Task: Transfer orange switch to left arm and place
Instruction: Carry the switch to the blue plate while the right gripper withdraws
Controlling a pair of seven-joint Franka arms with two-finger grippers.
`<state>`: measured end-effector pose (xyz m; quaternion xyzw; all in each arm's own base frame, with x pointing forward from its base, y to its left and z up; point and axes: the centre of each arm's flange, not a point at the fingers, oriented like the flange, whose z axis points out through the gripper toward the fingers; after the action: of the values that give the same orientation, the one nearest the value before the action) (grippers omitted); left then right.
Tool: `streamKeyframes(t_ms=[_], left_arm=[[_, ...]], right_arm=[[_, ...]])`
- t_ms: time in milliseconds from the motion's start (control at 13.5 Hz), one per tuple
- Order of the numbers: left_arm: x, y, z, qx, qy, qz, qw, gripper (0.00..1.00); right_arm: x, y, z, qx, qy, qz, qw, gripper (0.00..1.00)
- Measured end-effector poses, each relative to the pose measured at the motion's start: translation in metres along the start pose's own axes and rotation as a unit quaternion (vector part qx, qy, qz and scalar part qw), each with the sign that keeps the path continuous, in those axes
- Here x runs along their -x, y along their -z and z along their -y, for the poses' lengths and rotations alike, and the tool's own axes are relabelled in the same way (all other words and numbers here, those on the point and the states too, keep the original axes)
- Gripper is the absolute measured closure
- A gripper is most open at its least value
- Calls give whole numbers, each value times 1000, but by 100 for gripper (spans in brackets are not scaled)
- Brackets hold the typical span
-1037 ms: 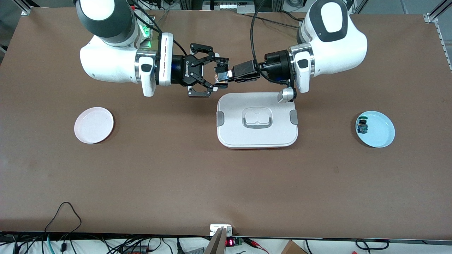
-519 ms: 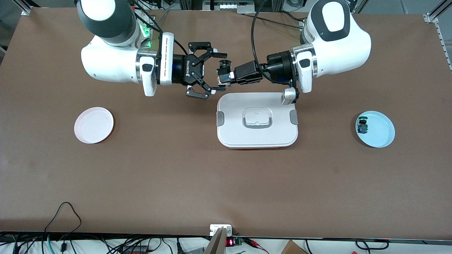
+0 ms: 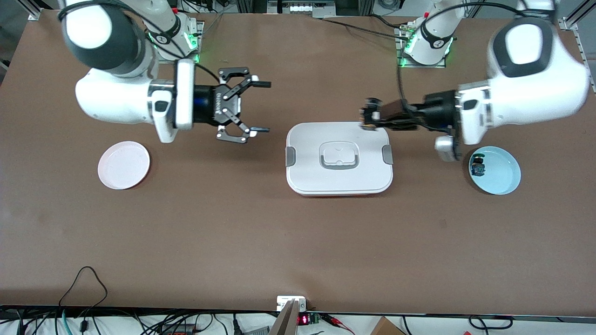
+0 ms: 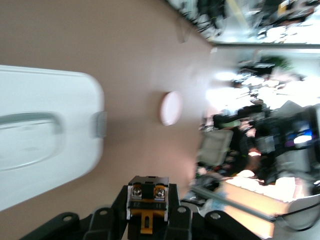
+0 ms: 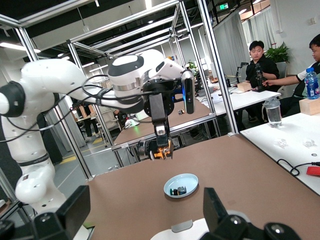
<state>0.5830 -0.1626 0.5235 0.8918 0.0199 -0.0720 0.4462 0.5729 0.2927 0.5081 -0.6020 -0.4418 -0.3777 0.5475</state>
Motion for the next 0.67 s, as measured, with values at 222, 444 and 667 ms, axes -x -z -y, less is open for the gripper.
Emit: streamKeyframes(t_ms=[222,444,667], left_arm=[[5,50,61,-140,8,35,989,66],[11,93,120,-291,28,50,955,66],[13,128,161,-395,41,50,916,66]], right_arm=[[16,35,-11,-16,-15,4,1000,0],[27,69,-15,-43,-55,37,997,0],[33,100,-13,-53,-141,87,985,0]])
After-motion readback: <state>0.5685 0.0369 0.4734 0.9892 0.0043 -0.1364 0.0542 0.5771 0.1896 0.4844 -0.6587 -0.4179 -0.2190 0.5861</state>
